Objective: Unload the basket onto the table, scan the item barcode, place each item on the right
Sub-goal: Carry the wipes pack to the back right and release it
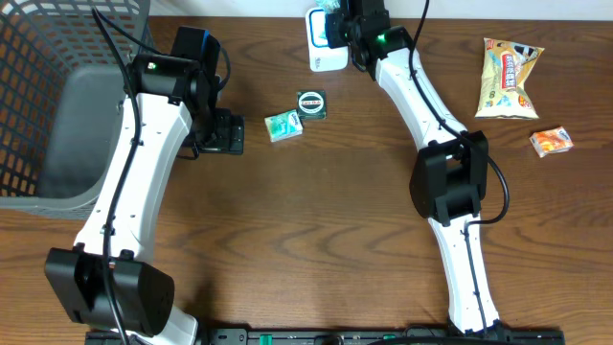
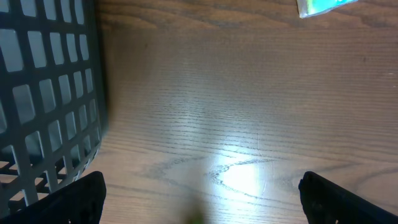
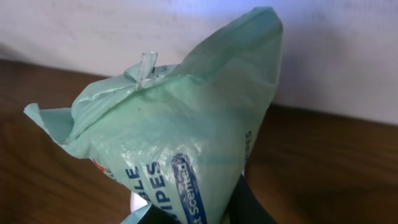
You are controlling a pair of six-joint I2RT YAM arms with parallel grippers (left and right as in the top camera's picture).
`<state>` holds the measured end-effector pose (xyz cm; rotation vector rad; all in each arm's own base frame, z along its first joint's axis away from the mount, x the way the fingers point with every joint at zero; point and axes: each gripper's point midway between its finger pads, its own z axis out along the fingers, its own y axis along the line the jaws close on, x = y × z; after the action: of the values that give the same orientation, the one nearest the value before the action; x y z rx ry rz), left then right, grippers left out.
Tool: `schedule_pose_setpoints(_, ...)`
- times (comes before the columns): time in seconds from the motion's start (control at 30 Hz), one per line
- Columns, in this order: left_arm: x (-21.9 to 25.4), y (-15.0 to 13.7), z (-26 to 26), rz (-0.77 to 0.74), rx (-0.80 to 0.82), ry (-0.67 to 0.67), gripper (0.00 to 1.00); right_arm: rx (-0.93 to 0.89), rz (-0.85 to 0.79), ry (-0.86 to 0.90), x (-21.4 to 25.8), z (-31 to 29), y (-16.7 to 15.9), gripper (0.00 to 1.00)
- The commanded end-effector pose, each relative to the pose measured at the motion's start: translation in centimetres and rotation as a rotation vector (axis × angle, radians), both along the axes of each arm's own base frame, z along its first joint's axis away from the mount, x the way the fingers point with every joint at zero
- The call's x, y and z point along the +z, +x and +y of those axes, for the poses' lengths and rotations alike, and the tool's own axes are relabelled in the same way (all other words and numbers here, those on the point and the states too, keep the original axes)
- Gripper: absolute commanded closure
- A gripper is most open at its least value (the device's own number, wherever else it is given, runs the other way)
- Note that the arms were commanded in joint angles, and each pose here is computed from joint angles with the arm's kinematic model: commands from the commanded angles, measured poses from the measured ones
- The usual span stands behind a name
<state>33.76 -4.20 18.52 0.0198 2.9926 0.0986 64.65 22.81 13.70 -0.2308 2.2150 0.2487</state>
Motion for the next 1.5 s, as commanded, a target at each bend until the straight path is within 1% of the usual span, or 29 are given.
schedule_pose_setpoints(0.0, -0.1, 0.0, 0.4, 0.003, 0.015, 0.015, 0.02, -0.007, -0.016, 0.006, 1.4, -0.1, -0.1, 0.99)
schedule_pose_setpoints(0.23, -0.1, 0.0, 0.4, 0.002, 0.015, 0.015, 0.02, 0.002, -0.003, 0.004, 1.4, 0.2, -0.5, 0.99)
schedule_pose_setpoints(0.33, -0.1, 0.0, 0.4, 0.003, 0.015, 0.015, 0.02, -0.08, -0.014, -0.036, 2.9, -2.8, -0.3, 0.99)
schedule_pose_setpoints(0.5, -0.1, 0.0, 0.4, 0.003, 0.015, 0.015, 0.03, -0.297, -0.013, -0.135, 6.7, -12.3, -0.7, 0.99)
schedule_pose_setpoints(0.6, -0.1, 0.0, 0.4, 0.003, 0.015, 0.015, 0.02, -0.36, 0.008, -0.221, 8.1, -18.0, -1.5, 0.99)
schedule_pose_setpoints(0.67, -0.1, 0.0, 0.4, 0.002, 0.015, 0.015, 0.02, -0.419, 0.037, -0.307, 8.6, -22.1, -2.5, 0.99)
schedule_pose_setpoints(0.73, -0.1, 0.0, 0.4, 0.002, 0.015, 0.015, 0.02, -0.524, 0.091, -0.393, 8.5, -26.8, -4.1, 0.99)
schedule_pose_setpoints(0.83, -0.1, 0.0, 0.4, 0.002, 0.015, 0.015, 0.02, -0.625, 0.202, -0.463, 7.1, -32.4, -6.6, 0.99)
schedule_pose_setpoints(0.93, -0.1, 0.0, 0.4, 0.003, 0.015, 0.015, 0.02, -0.684, 0.287, -0.471, 5.6, -36.8, -8.4, 0.99)
schedule_pose_setpoints(1.07, -0.1, 0.0, 0.4, 0.002, 0.015, 0.015, 0.02, -0.749, 0.361, -0.455, 4.5, -41.5, -10.5, 0.99)
schedule_pose_setpoints(1.3, -0.1, 0.0, 0.4, 0.003, 0.015, 0.015, 0.02, -0.731, 0.404, -0.302, 2.5, -44.6, -11.6, 0.99)
schedule_pose_setpoints(1.47, -0.1, 0.0, 0.4, 0.003, 0.015, 0.015, 0.02, -0.755, 0.402, -0.261, 0.5, -46.8, -11.9, 0.99)
